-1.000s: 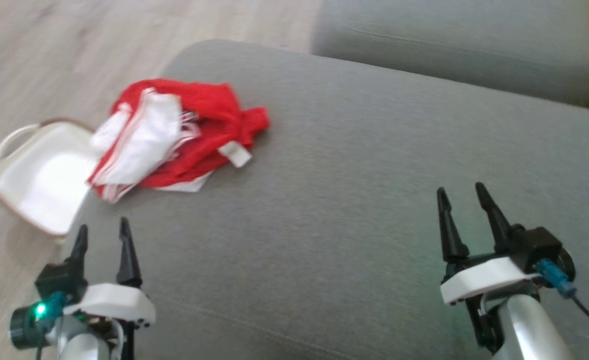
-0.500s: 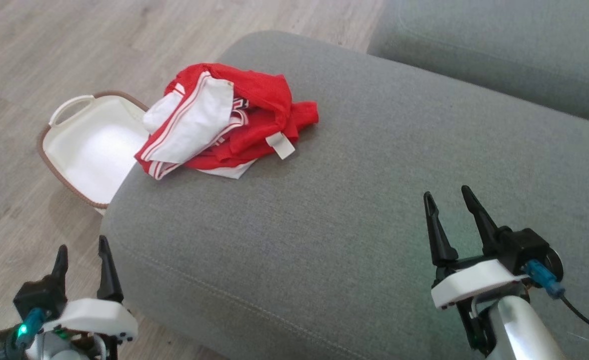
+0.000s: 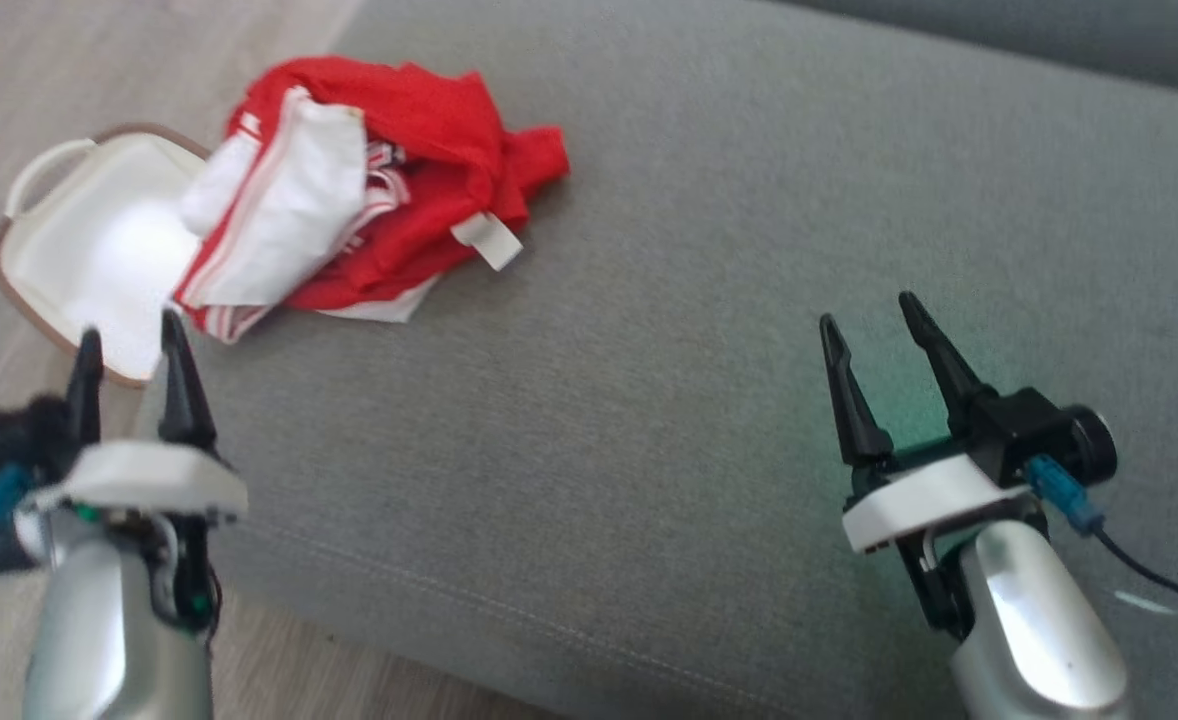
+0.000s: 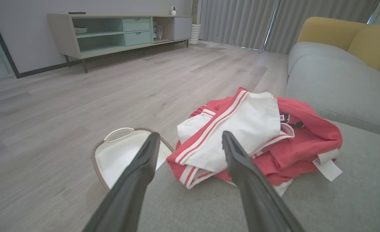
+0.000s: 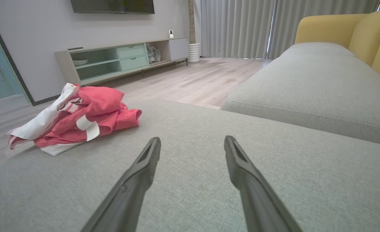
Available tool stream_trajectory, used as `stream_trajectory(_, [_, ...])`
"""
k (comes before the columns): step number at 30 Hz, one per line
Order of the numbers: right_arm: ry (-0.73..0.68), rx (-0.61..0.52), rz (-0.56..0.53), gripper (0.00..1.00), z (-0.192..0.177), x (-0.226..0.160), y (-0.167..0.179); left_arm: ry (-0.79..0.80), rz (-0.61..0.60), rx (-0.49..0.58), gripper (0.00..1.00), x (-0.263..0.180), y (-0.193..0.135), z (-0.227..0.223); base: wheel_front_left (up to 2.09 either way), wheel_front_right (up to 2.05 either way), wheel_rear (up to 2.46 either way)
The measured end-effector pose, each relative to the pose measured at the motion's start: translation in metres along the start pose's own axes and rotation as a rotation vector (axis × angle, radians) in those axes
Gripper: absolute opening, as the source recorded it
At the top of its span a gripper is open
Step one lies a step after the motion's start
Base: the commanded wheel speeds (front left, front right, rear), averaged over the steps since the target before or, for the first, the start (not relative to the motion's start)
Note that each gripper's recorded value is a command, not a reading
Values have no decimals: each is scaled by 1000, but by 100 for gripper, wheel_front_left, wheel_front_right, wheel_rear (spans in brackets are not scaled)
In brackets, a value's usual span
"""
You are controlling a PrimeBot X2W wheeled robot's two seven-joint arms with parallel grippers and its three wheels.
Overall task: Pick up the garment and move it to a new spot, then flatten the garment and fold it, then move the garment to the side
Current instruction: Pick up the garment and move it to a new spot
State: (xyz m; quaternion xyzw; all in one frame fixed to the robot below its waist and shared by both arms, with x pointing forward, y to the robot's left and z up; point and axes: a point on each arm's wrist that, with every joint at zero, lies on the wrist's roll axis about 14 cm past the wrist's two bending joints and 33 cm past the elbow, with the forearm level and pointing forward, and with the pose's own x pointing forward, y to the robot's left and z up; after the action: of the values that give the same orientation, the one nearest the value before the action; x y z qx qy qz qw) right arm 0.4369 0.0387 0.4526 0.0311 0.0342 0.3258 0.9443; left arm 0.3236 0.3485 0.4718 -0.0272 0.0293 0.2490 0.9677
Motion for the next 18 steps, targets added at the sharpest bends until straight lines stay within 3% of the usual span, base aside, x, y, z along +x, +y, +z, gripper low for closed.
stream_trajectory(18, [66, -4, -66, 100, -41, 10, -44, 190, -145, 128, 100, 105, -50, -45, 0, 0, 0])
